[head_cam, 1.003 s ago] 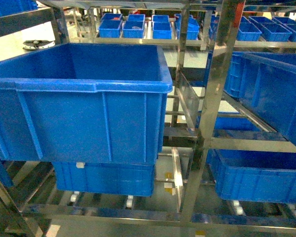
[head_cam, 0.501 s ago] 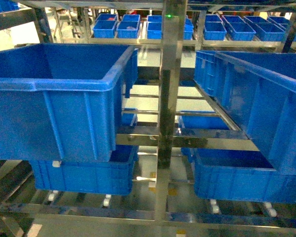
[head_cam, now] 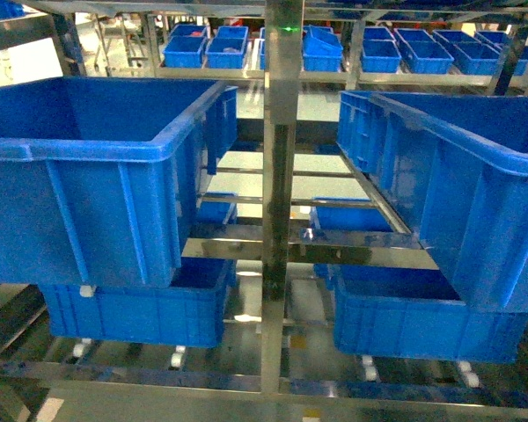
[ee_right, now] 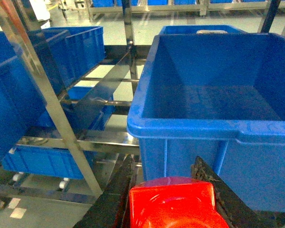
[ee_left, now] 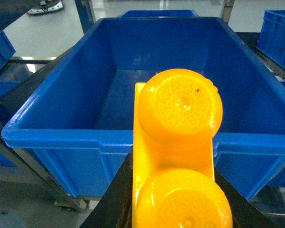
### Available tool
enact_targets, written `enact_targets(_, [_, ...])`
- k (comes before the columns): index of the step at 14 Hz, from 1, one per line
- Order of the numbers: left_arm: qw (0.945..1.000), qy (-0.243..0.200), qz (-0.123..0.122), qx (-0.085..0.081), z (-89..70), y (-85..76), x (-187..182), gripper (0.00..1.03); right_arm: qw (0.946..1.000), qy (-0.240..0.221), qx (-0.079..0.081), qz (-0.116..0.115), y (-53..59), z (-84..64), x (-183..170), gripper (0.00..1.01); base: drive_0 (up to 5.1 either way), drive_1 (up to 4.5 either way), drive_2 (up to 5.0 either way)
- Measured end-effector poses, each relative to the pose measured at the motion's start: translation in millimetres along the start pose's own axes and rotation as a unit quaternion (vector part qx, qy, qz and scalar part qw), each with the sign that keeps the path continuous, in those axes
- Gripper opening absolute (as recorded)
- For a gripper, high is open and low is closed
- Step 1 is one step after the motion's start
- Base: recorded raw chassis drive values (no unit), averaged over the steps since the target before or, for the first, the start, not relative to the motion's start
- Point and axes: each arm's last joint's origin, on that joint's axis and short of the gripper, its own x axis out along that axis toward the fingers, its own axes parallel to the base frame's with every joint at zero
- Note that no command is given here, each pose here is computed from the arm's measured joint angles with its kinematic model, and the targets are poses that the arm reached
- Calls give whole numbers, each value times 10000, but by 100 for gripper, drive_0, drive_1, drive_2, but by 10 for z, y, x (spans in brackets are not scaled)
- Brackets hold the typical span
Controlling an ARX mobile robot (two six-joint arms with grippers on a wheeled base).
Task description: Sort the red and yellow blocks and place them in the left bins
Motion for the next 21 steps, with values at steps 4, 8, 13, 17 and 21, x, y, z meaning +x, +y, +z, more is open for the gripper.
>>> enact_targets(4, [10000, -15, 12, -3, 3, 4, -2, 26, 10000, -1, -1, 6, 2, 0, 0, 28, 319, 40, -420])
enact_targets(8, [10000, 16, 12, -2, -4, 4, 2, 26, 10000, 0, -1, 6, 2, 0, 0, 28, 264, 52, -298])
enact_targets(13, [10000, 10, -25, 0, -5, -4, 8, 26, 10000, 28, 2, -4, -1, -10, 7, 28, 15, 15, 15])
enact_targets(17, [10000, 14, 12, -5, -6, 5, 9, 26, 10000, 91, 31, 6, 12, 99, 167, 28, 0, 0, 0])
enact_targets(21, [10000, 12, 12, -4, -5, 4, 7, 26, 9971, 694, 275, 121, -102, 377, 979, 28, 0, 0, 0])
